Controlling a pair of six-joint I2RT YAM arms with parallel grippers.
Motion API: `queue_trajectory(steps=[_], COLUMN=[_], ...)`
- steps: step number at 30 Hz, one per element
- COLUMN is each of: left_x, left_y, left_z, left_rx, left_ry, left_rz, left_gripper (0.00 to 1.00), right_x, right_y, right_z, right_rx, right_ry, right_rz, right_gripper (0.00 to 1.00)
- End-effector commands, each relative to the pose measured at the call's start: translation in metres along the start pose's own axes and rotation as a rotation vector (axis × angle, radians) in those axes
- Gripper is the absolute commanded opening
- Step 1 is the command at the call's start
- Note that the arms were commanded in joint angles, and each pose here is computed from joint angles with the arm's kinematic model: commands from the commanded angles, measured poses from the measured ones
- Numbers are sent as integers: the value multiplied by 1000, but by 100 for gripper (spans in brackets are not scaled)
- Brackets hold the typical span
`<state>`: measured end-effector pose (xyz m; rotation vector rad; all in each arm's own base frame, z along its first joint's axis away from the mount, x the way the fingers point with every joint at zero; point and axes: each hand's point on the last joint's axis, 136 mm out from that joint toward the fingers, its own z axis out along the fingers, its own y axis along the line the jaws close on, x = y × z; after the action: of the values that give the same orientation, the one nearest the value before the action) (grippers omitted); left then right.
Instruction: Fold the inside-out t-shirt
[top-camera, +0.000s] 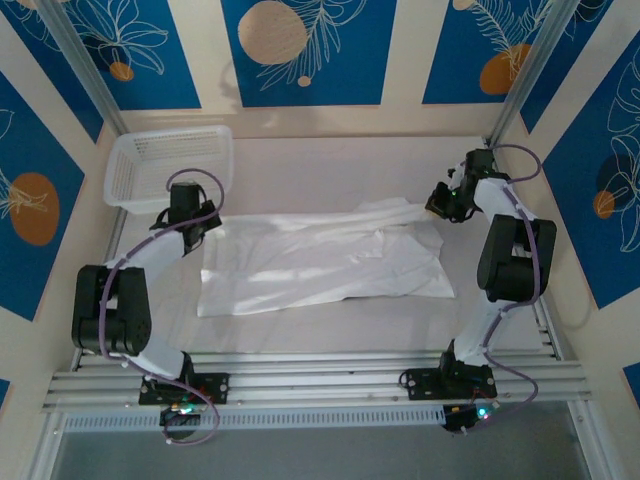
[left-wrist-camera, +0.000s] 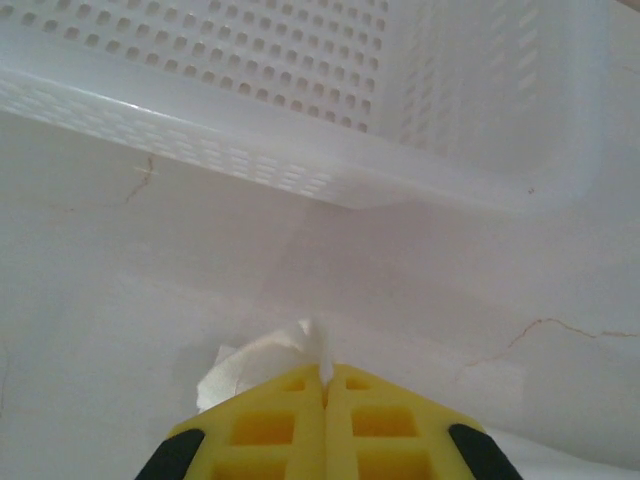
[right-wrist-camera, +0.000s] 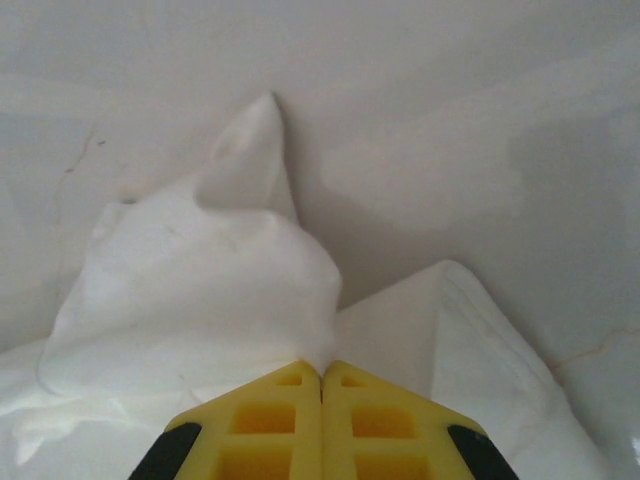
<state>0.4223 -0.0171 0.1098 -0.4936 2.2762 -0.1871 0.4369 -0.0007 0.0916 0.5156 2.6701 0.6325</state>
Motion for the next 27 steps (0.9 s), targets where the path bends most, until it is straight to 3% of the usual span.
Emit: queue_trajectory(steps=[1,7,11,14,17,21,24,27], left_x=[5,12,43,73,83,62,43,35], left_y=[13,27,38,52,51,39,23,1], left_z=[-9,-38,-44,-38,-35,-48,-63,-79], left_rx=[-17,-31,-39,-77,-52,3,71,141], left_ry=[21,5,59,124,132,62,10,-20], left_rz=[-53,-107,-122,-153,-176,-172,-151,-107], left_gripper=[0,0,0,0,17,43,53,55], right_x=[-3,14,55,80,88,71,52,36], right_y=[28,25,-7,-27,-27,-13,5,24], right_z=[-21,-44,-26,-7,-1,-21,-34,-34], right_rx=[-83,-73,-38,-26,-29,-34,-22,-7], right_ry=[-32,-105,-89,-37,21,-31,-73,-92], right_rz=[-14,33,165,230,239,205,123,26], right_gripper=[0,0,1,8,19,32,45,56])
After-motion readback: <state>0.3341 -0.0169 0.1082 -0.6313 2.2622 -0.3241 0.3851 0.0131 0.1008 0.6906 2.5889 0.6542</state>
